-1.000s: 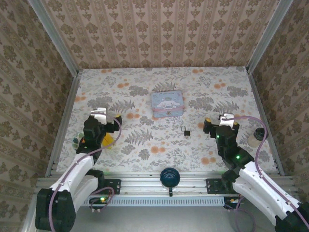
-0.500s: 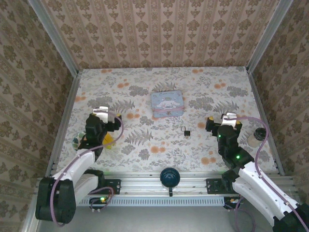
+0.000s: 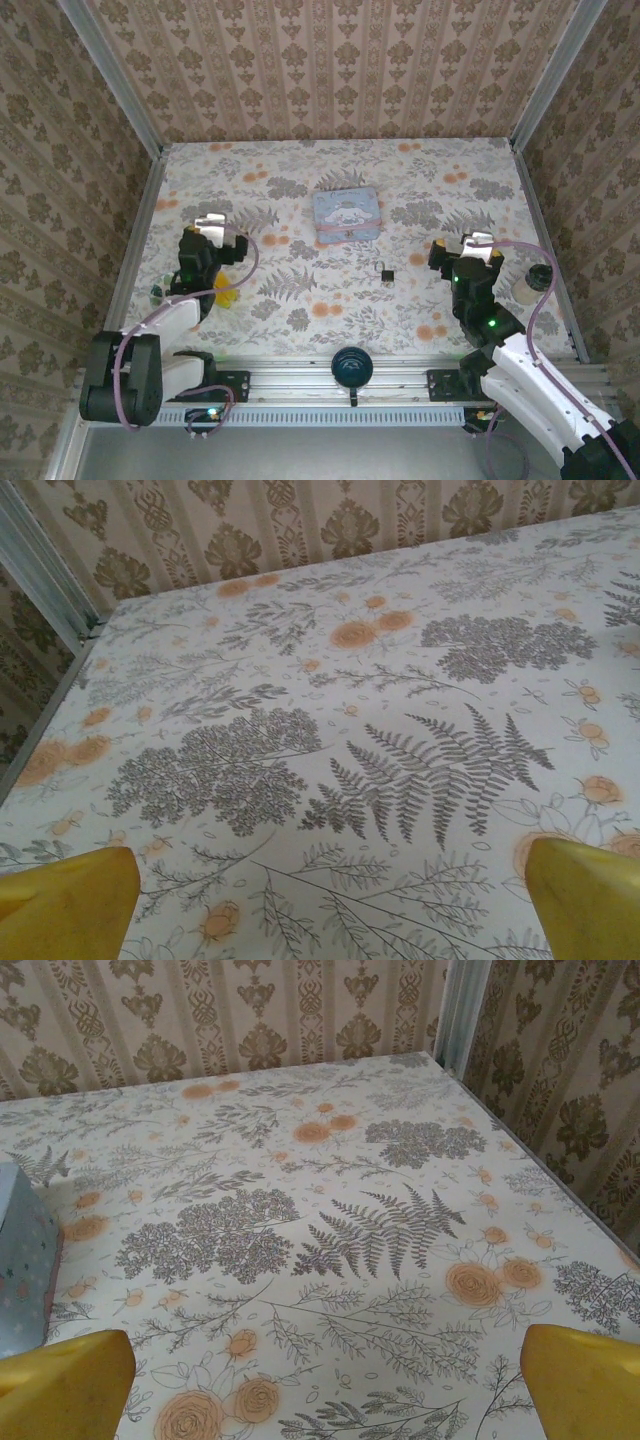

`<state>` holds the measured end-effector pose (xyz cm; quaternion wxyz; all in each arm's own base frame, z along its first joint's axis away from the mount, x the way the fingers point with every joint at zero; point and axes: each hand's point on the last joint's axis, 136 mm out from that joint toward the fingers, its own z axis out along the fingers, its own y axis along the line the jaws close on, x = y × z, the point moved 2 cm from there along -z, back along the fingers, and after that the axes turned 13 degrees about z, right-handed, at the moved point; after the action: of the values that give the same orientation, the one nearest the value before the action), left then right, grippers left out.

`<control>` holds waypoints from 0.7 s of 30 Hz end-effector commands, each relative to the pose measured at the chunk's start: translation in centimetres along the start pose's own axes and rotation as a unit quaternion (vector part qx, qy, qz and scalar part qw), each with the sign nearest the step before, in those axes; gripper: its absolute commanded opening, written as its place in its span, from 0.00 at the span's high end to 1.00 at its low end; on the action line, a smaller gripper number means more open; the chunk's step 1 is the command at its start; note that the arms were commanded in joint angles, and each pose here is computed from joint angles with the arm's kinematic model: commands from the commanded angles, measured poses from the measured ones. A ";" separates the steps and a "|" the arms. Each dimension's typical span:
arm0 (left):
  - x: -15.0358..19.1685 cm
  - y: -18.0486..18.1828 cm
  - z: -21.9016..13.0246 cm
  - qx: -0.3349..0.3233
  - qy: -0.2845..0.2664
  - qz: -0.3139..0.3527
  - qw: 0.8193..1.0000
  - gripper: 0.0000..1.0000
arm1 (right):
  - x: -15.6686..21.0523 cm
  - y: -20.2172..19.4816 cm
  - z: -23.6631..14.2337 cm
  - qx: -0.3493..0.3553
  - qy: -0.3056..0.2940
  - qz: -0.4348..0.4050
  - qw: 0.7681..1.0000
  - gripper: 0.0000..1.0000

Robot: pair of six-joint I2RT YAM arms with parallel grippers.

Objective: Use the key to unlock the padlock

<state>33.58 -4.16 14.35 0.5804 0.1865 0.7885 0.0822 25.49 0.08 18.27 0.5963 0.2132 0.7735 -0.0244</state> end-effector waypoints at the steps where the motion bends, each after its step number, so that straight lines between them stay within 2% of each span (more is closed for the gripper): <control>1: -0.1 0.6 0.0 -0.011 -0.024 0.015 1.000 0.00 | -0.5 0.1 0.1 -0.002 -0.012 0.006 1.000 0.00; 8: 0.7 0.5 0.9 0.016 -0.050 -0.004 0.999 0.00 | -0.6 0.3 0.5 -0.008 -0.013 -0.001 1.000 0.00; 19: 0.7 -1.7 2.5 0.086 -0.062 0.047 0.993 0.00 | -0.7 0.1 1.5 -0.014 -0.023 0.006 1.000 0.00; 21: 0.9 -1.8 2.8 0.103 -0.055 0.041 0.992 0.00 | -0.6 0.1 1.7 -0.014 -0.021 0.004 1.000 0.00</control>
<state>34.73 -5.06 10.58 0.5774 0.2525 0.7759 0.0268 26.81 -0.49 17.91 0.6026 0.2092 0.7698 -0.0225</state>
